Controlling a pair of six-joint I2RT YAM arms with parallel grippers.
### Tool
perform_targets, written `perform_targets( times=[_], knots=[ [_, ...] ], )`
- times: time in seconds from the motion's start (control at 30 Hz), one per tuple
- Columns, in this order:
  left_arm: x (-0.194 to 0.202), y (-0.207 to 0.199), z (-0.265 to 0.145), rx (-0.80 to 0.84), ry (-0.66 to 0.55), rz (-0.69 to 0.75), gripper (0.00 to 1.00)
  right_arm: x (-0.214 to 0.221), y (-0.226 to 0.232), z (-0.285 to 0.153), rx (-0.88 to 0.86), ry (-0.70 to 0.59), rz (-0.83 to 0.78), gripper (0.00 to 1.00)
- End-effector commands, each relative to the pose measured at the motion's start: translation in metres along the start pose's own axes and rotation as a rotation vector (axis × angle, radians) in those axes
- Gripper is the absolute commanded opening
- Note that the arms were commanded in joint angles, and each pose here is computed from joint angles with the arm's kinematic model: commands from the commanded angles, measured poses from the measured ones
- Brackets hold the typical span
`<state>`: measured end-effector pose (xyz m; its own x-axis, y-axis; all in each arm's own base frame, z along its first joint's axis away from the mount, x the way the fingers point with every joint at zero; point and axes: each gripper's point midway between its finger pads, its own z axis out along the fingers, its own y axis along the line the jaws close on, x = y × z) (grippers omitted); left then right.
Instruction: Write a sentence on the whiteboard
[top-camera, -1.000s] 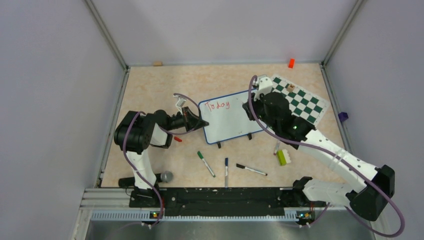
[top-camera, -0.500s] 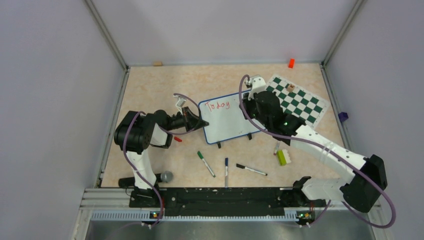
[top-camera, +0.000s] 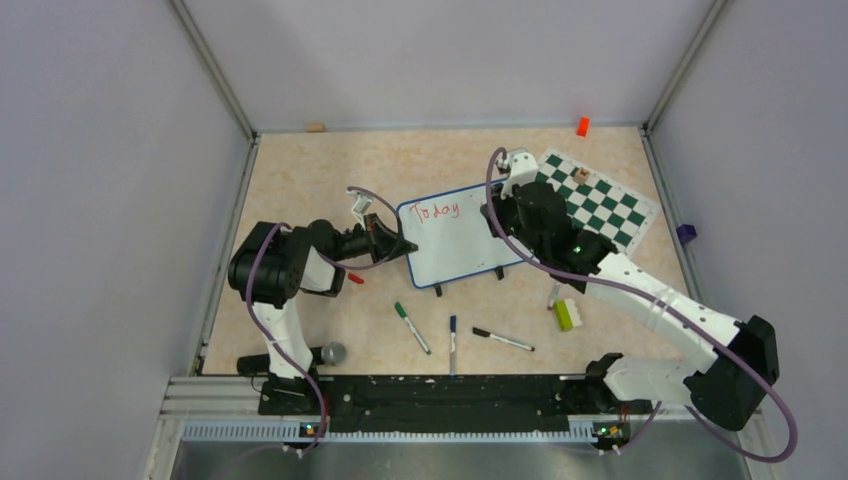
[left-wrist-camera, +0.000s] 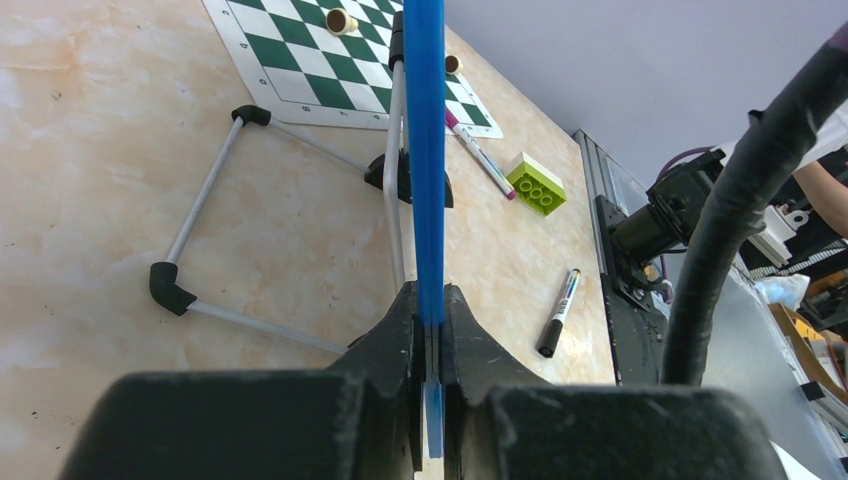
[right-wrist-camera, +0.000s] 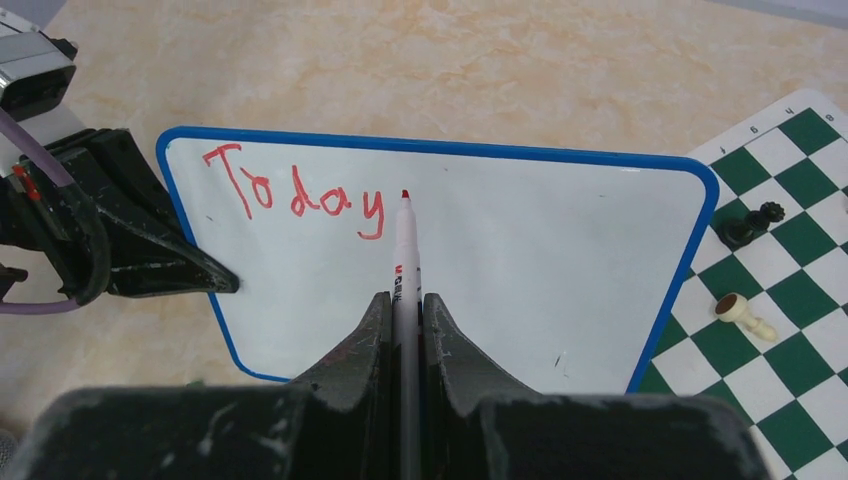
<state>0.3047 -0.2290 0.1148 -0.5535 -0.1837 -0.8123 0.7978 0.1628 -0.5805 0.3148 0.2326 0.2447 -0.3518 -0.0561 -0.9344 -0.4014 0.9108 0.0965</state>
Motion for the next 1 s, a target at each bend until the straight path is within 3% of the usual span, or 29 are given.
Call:
perform_targets(
  times=[0.0, 0.37, 0.97],
  knots=[
    [0.003, -0.012, 0.001, 0.064, 0.019, 0.119, 0.00, -0.029, -0.006, -0.018, 0.014, -0.076, 0.040, 0.00],
    [0.004, -0.009, 0.001, 0.059, 0.017, 0.116, 0.00, -0.033, -0.012, -0.034, 0.035, -0.052, 0.040, 0.00],
    [0.002, -0.012, 0.001, 0.062, 0.015, 0.119, 0.00, -0.031, 0.017, -0.011, -0.089, -0.004, 0.015, 0.00]
  ],
)
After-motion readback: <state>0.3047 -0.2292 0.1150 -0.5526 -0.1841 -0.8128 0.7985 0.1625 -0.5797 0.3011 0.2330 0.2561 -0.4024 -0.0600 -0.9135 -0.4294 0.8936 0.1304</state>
